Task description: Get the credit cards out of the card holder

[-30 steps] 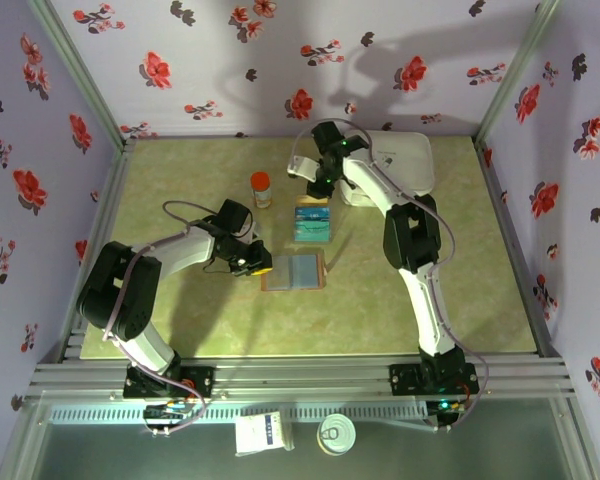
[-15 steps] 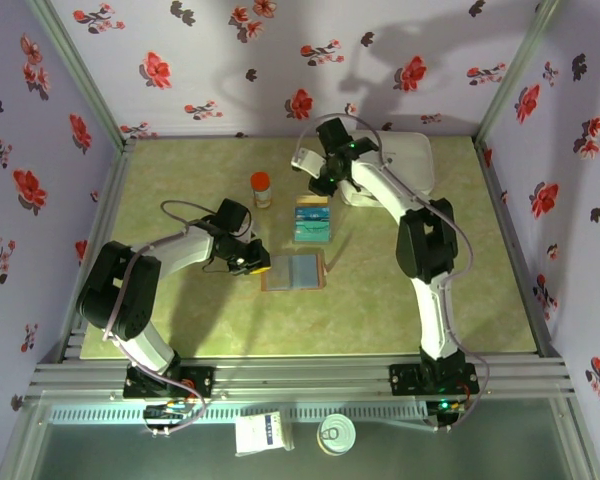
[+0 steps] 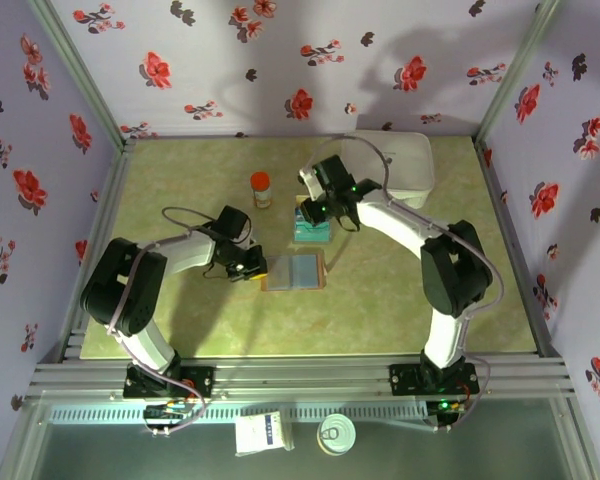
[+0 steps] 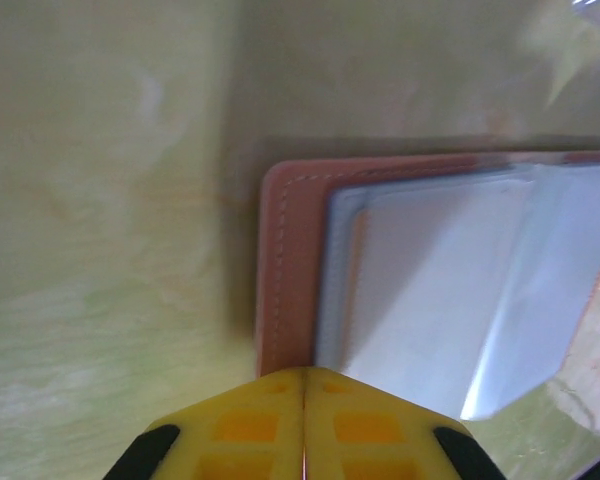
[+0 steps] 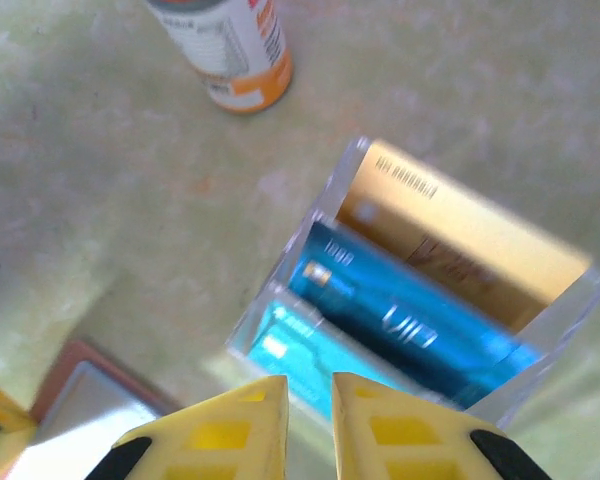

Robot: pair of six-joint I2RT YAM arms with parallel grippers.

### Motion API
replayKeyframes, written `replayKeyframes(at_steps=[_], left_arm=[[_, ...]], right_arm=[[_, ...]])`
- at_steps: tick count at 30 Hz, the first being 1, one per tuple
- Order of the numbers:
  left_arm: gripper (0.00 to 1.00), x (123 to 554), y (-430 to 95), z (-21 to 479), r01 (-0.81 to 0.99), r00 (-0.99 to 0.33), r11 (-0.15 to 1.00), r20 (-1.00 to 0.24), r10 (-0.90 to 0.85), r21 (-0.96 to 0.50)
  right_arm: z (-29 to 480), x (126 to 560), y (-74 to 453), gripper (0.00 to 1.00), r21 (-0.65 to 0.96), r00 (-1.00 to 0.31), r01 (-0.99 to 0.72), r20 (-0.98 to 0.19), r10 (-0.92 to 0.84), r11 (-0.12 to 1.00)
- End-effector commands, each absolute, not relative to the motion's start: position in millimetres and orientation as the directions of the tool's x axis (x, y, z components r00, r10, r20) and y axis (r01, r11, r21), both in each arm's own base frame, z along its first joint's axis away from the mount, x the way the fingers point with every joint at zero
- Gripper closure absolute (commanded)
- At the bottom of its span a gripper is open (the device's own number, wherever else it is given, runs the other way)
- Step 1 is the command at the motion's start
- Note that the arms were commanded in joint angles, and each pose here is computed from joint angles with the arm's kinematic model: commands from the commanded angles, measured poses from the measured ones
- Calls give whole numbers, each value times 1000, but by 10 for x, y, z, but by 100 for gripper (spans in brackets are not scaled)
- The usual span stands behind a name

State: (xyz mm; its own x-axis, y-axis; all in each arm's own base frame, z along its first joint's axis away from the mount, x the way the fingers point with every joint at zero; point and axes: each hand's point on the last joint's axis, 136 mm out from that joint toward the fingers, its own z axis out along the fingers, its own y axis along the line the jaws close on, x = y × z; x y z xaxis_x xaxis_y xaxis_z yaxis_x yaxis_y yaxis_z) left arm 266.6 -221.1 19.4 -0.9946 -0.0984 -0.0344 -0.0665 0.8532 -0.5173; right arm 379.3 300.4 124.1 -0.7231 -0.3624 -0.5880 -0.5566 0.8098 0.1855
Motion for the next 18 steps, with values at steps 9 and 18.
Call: replayKeyframes(at_steps=[9,18], left_arm=[[95,2678,-2132,150,-70,-992,872,-56,-110,-484],[95,2732,-2107,171,-56,-992,885,-75,-102,-462]], right_arm=[[1164,3227,3399,84,552,-927,-254,-374,-37,794],[781,2848,3615,80,616,-986,-129,-164,-34,777]])
